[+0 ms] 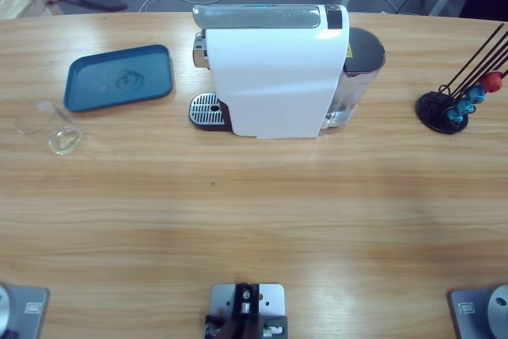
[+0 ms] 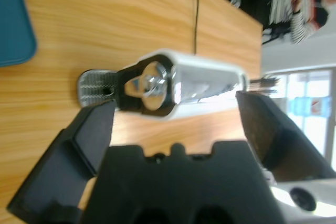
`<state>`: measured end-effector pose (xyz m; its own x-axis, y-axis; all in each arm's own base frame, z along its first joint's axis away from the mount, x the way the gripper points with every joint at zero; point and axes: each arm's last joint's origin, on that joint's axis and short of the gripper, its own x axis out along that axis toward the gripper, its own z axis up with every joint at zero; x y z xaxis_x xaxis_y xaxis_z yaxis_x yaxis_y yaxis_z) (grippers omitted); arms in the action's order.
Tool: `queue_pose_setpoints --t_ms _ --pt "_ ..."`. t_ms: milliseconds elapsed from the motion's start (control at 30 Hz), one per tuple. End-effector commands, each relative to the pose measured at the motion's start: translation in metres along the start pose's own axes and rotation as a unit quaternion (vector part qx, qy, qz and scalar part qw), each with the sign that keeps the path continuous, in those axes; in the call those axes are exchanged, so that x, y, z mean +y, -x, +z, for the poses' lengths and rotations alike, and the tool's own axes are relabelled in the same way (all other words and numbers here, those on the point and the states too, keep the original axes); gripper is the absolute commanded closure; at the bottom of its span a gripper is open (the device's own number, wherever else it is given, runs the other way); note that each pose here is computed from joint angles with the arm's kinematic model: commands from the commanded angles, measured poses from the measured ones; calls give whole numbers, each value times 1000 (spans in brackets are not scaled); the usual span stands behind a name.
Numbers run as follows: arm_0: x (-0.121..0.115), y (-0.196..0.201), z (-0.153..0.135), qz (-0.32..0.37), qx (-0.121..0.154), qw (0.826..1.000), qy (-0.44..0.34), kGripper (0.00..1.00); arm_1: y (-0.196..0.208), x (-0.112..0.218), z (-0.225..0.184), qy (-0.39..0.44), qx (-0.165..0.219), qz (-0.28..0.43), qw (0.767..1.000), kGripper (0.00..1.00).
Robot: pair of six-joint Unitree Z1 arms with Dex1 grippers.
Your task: Pour coffee
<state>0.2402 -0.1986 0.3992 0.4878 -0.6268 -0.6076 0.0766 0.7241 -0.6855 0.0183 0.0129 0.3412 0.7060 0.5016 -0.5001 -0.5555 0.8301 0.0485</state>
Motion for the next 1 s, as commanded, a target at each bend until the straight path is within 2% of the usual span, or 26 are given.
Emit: queue_pose_setpoints --t_ms 33,100,267,300,333,433,467,867,1000 --pt "15 -67 7 14 52 997 47 80 -3 0 -10 -4 8 3 1000 0" --pt "16 -75 6 10 63 997 48 141 -3 0 -10 -4 7 4 1000 0" --pt "17 -97 8 -16 83 995 47 219 -4 0 -10 -4 9 5 1000 0" --pt "16 -99 8 -21 82 995 45 270 -4 0 -9 -4 10 5 1000 0" --pt "15 -100 9 -28 83 995 44 387 -4 0 -9 -4 10 5 1000 0" --pt "12 -102 9 -46 90 994 39 961 -4 0 -9 -4 10 6 1000 0" --pt "11 -102 8 -48 90 994 36 1000 -4 0 -9 -4 10 6 1000 0" --pt "12 -69 -12 -52 88 995 21 1000 -4 0 -9 -4 9 6 1000 0" --pt "3 -64 -13 -64 86 994 16 1000 -5 0 -9 -4 11 6 1000 0"
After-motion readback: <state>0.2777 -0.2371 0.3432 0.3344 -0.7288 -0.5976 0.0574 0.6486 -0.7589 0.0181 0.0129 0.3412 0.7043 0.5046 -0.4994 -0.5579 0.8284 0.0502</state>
